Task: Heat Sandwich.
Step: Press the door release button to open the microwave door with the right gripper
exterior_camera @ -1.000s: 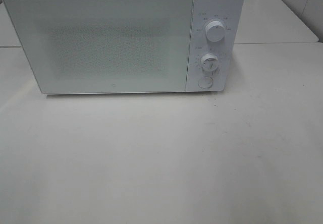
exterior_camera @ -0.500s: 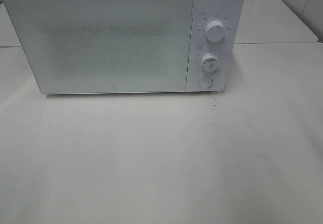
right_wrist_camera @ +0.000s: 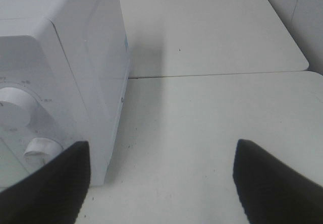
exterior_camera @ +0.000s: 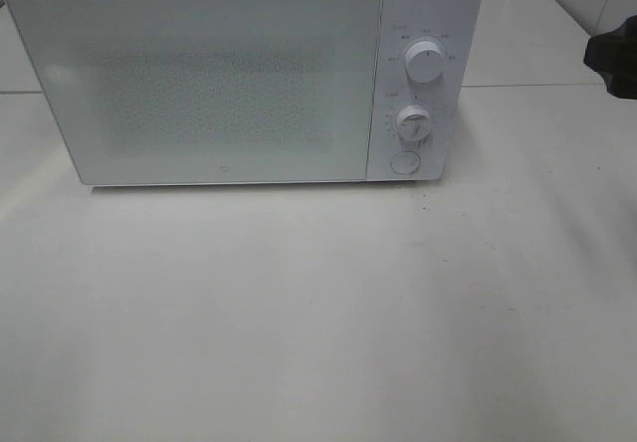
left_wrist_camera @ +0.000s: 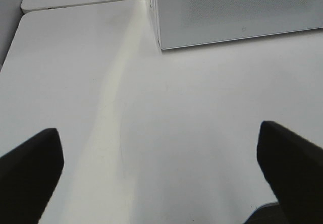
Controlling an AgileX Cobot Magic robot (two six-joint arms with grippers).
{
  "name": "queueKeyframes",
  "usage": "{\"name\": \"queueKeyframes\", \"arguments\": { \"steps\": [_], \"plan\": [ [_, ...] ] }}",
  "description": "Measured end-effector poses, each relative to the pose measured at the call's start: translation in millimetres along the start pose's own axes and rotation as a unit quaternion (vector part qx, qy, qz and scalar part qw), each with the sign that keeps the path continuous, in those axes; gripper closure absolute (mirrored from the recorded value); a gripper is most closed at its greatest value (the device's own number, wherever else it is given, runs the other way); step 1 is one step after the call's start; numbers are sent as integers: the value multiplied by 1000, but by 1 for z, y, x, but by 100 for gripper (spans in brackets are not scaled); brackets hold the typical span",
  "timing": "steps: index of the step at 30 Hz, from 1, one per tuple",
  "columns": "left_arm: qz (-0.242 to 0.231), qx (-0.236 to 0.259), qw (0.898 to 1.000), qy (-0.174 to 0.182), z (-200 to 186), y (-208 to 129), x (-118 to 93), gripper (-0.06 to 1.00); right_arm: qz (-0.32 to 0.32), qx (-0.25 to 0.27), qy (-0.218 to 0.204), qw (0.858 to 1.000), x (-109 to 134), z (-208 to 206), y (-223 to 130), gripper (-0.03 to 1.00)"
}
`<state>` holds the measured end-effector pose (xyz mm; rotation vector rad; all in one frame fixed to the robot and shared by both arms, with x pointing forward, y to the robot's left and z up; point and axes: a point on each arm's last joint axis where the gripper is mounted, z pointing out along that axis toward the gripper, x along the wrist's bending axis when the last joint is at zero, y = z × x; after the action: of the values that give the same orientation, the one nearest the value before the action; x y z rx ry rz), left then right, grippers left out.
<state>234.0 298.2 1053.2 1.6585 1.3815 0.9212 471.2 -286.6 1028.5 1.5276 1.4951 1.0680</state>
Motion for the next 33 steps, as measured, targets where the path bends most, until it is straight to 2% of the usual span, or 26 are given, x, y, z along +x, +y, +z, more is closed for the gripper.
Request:
{"name": "queueKeyframes", "arguments": {
  "steps": [5,16,24,33],
  "plan": [
    [0,0,1000,0,0,0,0,-4,6,-26,1,1000,-2,15,-20,21],
    [0,0,1000,0,0,0,0,-4,0,-37,3,999,0,25,-60,21],
    [0,0,1000,0,0,0,0,-4,-44,-41,18,998,32,31,-83,21],
    [0,0,1000,0,0,0,0,-4,-54,-41,28,997,68,34,-103,21]
  ]
}}
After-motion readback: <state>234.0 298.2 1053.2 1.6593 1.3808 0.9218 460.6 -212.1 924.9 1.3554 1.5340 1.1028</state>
